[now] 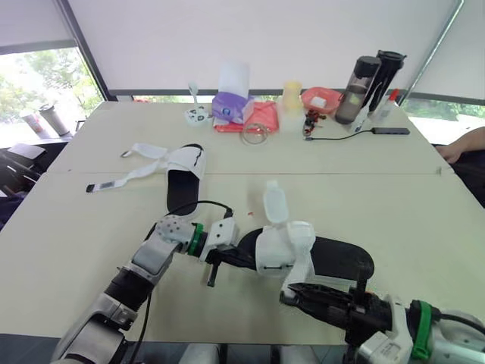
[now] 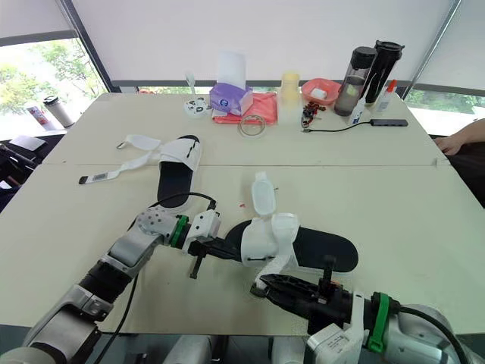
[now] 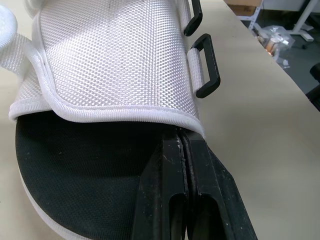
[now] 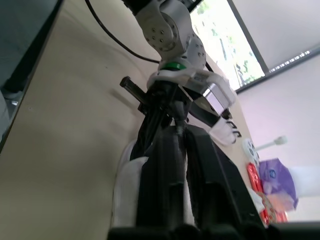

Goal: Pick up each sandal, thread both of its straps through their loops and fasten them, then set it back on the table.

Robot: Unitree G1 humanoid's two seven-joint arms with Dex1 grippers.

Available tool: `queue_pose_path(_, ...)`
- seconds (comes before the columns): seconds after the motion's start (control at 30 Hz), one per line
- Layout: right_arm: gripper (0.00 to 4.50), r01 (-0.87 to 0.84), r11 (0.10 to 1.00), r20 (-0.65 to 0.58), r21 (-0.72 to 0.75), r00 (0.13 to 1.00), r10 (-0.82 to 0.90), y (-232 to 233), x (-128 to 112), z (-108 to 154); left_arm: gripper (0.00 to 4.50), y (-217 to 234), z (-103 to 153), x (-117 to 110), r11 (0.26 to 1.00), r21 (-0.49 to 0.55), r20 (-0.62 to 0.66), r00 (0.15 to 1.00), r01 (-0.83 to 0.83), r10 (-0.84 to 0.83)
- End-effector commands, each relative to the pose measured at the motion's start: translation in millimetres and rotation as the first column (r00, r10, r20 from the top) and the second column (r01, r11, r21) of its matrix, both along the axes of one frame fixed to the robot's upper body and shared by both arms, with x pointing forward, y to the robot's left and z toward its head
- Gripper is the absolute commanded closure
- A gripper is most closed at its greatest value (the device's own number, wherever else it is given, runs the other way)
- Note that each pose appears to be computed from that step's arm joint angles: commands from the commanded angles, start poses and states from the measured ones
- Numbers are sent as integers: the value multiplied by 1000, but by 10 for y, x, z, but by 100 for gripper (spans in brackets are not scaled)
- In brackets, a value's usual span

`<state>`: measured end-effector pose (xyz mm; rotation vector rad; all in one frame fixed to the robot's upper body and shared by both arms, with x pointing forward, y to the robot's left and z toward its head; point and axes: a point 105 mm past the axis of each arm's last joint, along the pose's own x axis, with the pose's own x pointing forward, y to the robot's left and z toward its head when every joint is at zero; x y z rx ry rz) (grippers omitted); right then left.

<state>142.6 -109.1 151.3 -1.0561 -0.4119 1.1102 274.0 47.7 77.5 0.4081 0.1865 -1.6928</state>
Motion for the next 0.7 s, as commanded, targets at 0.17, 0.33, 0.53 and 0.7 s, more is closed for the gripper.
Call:
queue_pose_path(0.17,13,76,997,-25,6,997,-76,-202,-52,-73,450,16,-173,-15,998,65,-27,1000,-3,5)
queue_pose_path(0.33,13,512,857,-287,64,832,-476,-850,179,-289,450,-7,-156,17,999,51,-25,1000,-11,12)
queue_pose_path(0.53,13,744,601,-928,291,372,-12,-516,286,21,450,-19,-126,47,999,28,-37,999,-29,30)
queue_pose_path(0.7,13,746,635,-972,200,70,223,-312,252,80,450,-26,-109,60,999,31,-24,999,-28,29)
